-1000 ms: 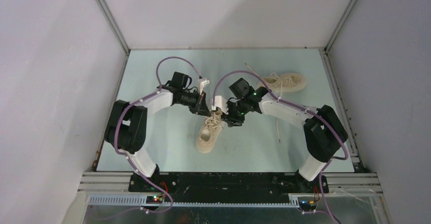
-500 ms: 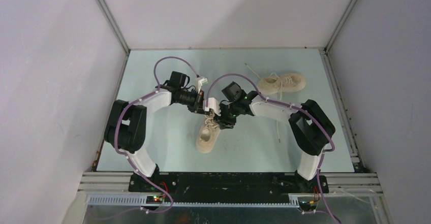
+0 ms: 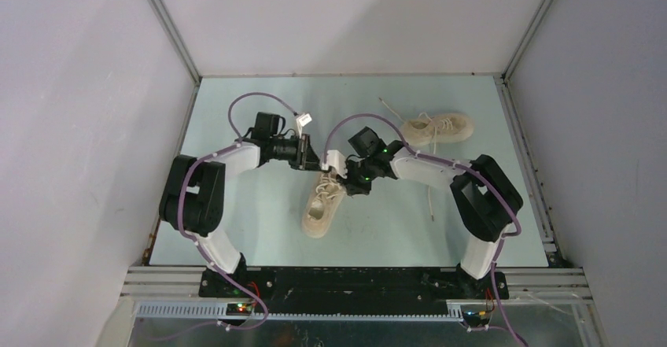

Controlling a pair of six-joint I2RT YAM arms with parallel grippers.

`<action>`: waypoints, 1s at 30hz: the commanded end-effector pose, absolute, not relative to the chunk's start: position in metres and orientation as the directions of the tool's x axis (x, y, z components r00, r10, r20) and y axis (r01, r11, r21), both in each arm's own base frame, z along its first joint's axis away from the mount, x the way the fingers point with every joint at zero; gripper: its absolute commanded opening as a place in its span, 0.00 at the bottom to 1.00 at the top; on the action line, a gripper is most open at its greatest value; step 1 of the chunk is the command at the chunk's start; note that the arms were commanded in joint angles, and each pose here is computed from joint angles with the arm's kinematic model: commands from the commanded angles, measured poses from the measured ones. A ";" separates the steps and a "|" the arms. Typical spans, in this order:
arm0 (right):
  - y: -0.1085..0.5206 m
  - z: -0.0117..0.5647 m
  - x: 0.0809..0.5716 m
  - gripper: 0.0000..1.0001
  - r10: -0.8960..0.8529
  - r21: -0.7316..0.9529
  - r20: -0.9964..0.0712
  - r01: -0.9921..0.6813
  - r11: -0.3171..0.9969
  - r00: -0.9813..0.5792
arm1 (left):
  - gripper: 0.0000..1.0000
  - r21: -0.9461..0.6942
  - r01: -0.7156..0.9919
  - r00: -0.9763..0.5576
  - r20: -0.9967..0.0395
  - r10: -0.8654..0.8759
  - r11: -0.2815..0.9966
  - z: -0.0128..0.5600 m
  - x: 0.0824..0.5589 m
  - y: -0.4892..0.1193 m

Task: Tie the shoes
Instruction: Tie the shoelace on the shoe.

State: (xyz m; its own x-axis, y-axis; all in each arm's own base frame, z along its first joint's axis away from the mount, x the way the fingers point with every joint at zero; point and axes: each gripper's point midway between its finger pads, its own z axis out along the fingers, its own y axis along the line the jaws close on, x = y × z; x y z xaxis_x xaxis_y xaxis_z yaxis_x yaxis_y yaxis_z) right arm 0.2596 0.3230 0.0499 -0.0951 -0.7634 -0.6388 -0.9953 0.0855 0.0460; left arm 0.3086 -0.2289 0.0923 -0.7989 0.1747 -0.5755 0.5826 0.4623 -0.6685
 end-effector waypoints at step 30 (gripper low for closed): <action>0.278 0.070 0.229 0.00 -0.797 0.064 -0.599 -0.997 0.043 -0.073 | 0.47 0.007 1.000 -0.005 -0.721 0.693 0.015 0.126 0.330 -0.180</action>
